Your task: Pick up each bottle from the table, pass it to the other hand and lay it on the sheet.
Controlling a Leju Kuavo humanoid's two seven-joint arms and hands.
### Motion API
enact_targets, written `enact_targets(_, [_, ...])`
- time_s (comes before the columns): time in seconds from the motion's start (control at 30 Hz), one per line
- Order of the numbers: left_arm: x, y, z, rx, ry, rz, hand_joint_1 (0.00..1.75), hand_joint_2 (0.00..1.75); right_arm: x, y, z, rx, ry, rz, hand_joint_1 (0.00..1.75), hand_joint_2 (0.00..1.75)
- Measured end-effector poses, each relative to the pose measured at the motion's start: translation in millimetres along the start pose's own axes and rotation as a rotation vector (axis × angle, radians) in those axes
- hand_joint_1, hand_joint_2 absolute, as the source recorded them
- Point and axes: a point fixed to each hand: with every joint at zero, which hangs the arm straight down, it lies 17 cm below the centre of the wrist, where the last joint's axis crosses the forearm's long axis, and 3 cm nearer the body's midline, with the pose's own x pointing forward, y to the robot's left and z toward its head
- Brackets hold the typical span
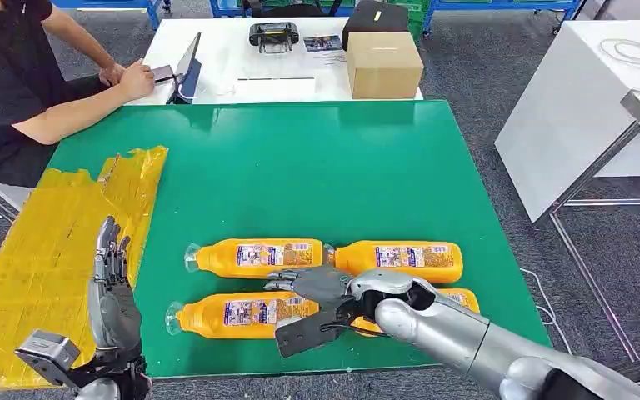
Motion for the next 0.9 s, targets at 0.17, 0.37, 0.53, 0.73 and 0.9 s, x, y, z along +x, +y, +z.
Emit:
enact_targets(0.17, [-2,-1,-1,-0.002,0.003,0.009,0.00,0.00,2,2,5,0.096,-0.003,0.007,0.00,1.75])
enact_targets(0.37, [-5,-7,-6,-0.008,0.006,0.033,0.00,0.00,16,25,-7,0.180,-0.019,0.037,0.00,1.75])
enact_targets(0.53, [-8,-9,-7,-0.010,0.011,0.037,0.00,0.00,21,33,-14,0.205,-0.021,0.053,0.00,1.75])
enact_targets(0.73, [-9,-11,-6,-0.013,0.014,0.042,0.00,0.00,19,33,-22,0.188,-0.009,0.090,0.00,1.75])
enact_targets(0.9, [-9,-11,-5,-0.011,0.019,0.042,0.00,0.00,12,40,-49,0.092,0.024,0.230,0.00,1.75])
